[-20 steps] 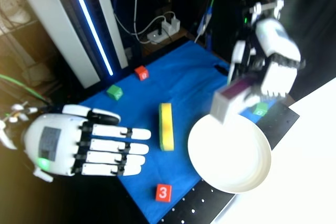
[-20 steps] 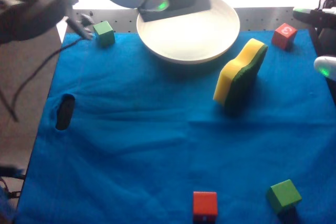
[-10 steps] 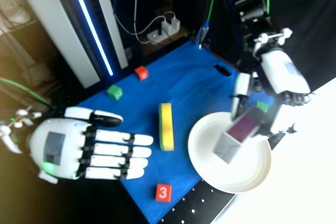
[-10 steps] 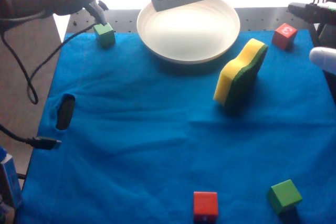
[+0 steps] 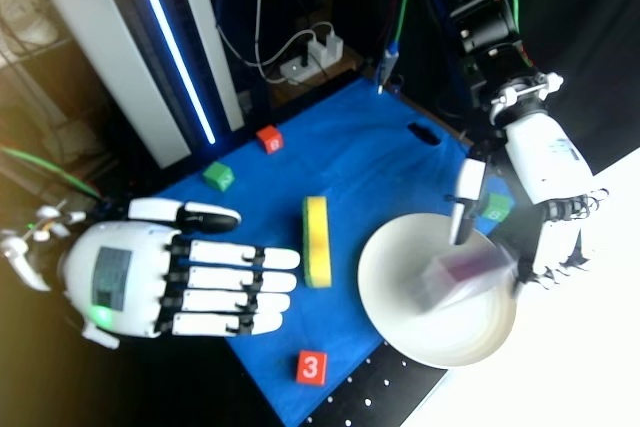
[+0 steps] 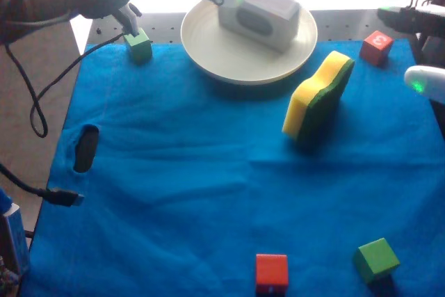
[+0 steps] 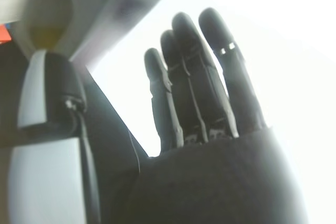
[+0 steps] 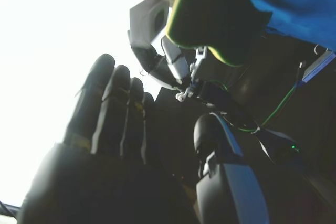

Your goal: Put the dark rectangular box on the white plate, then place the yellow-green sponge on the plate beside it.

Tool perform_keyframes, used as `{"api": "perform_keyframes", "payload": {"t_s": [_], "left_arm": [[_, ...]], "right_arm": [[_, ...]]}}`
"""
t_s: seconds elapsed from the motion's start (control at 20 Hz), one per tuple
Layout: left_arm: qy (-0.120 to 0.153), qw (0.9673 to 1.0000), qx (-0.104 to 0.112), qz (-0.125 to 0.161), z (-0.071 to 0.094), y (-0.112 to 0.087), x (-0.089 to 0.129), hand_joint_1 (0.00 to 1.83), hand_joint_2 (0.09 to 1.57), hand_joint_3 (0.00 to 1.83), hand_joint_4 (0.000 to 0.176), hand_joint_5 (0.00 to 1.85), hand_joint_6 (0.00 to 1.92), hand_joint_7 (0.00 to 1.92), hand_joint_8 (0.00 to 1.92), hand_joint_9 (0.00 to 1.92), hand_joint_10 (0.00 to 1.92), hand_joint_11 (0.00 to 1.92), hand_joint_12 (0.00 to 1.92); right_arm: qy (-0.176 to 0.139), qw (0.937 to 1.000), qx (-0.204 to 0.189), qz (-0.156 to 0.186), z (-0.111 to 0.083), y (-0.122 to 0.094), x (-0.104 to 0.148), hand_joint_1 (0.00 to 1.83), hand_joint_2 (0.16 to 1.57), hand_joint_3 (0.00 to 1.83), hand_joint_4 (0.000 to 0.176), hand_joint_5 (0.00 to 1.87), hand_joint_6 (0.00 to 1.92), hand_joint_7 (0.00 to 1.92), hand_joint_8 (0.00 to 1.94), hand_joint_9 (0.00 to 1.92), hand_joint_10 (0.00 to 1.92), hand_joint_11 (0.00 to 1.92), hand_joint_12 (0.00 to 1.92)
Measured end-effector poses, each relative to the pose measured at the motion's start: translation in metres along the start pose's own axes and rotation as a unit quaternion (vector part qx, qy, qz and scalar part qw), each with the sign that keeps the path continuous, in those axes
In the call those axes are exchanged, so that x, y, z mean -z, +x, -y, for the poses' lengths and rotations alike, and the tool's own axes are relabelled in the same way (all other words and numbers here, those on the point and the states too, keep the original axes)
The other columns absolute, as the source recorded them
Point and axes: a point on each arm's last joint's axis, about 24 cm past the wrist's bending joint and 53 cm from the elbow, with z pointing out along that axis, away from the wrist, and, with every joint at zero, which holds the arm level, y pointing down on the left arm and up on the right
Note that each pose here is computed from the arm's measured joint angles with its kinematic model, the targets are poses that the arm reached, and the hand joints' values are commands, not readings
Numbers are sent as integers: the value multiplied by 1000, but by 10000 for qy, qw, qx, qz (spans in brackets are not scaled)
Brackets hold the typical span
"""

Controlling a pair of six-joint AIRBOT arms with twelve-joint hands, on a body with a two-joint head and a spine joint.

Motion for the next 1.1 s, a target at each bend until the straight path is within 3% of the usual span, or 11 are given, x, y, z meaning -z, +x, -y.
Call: {"api": "perform_keyframes", "payload": {"t_s": [0.1, 0.2, 0.3, 0.4, 0.45, 0.55, 0.7, 0.85, 0.95, 1.0, 1.1], "left_arm": [[125, 9999, 30, 17, 7, -1, 3, 846, 951, 1, 91, 402, 1, 461, 0, 410, 3, 0, 803], [314, 9994, 120, 71, 13, -6, 13, 814, 938, 0, 147, 364, 2, 421, 1, 364, 8, 0, 773], [466, 9988, 64, 121, 13, -8, 31, 857, 931, 0, 114, 318, 3, 386, 1, 355, 2, 0, 766], [593, 9982, 13, 115, 12, -6, 49, 880, 929, 0, 170, 267, 11, 346, 10, 263, 33, 0, 304], [665, 9977, 20, 115, 9, -5, 61, 851, 938, 2, 175, 233, 3, 318, 2, 214, 15, 0, 201], [782, 9969, 41, 100, 4, -3, 84, 789, 929, 0, 176, 194, 8, 278, 1, 164, 14, 0, 7], [1050, 9943, 126, 122, 7, -1, 119, 801, 885, 2, 156, 186, 0, 170, 0, 124, 0, 0, 586], [1073, 9933, 398, 146, -8, 8, 163, 895, 867, 1, 119, 165, 3, 71, 7, 9, 2, 0, 57], [974, 9935, 560, 163, -19, 10, 185, 848, 875, 4, 111, 146, 0, 70, 5, 10, 3, 23, 12], [962, 9930, 663, 197, -21, 10, 197, 860, 873, 2, 144, 128, 0, 52, 0, 1, 0, 4, 2], [1052, 9912, 770, 240, -17, 12, 213, 846, 877, 3, 150, 130, 2, 54, 3, 0, 0, 18, 8]], "right_arm": [[-4, 10000, -2, -27, 0, 2, 0, 550, 1325, 0, 0, 313, 4, 393, 2, 412, 0, 244, 461], [-9, 10000, -24, -34, 0, 3, 0, 633, 1328, 0, 0, 310, 1, 365, 0, 378, 0, 201, 457], [-19, 10000, -32, -32, -1, 2, -1, 680, 1297, 0, 0, 304, 2, 339, 0, 347, 0, 183, 449], [-69, 10000, -52, -6, -4, 0, -3, 698, 1257, 0, 0, 301, 0, 326, 0, 341, 0, 178, 428], [-89, 9999, -81, -3, -5, -2, -4, 705, 1244, 0, 0, 289, 0, 305, 0, 328, 0, 161, 416], [-95, 9999, -108, -36, -5, -2, -4, 750, 1209, 0, 14, 285, 1, 304, 4, 325, 3, 141, 405], [-119, 9999, -26, -105, -7, -2, -5, 873, 1179, 0, 57, 289, 2, 300, 1, 312, 2, 137, 394], [-229, 9996, 46, -133, -16, -4, -12, 914, 1122, 0, 45, 301, 3, 316, 3, 316, 1, 131, 380], [-178, 9994, 152, -261, -16, -1, -19, 951, 1085, 0, 53, 308, 1, 318, 1, 324, 1, 154, 364], [-198, 9990, 237, -326, -20, 0, -24, 969, 1078, 0, 57, 307, 0, 311, 0, 314, 0, 141, 350], [-235, 9982, 374, -408, -25, 0, -32, 960, 1045, 2, 86, 329, 0, 331, 0, 337, 0, 238, 195]]}}
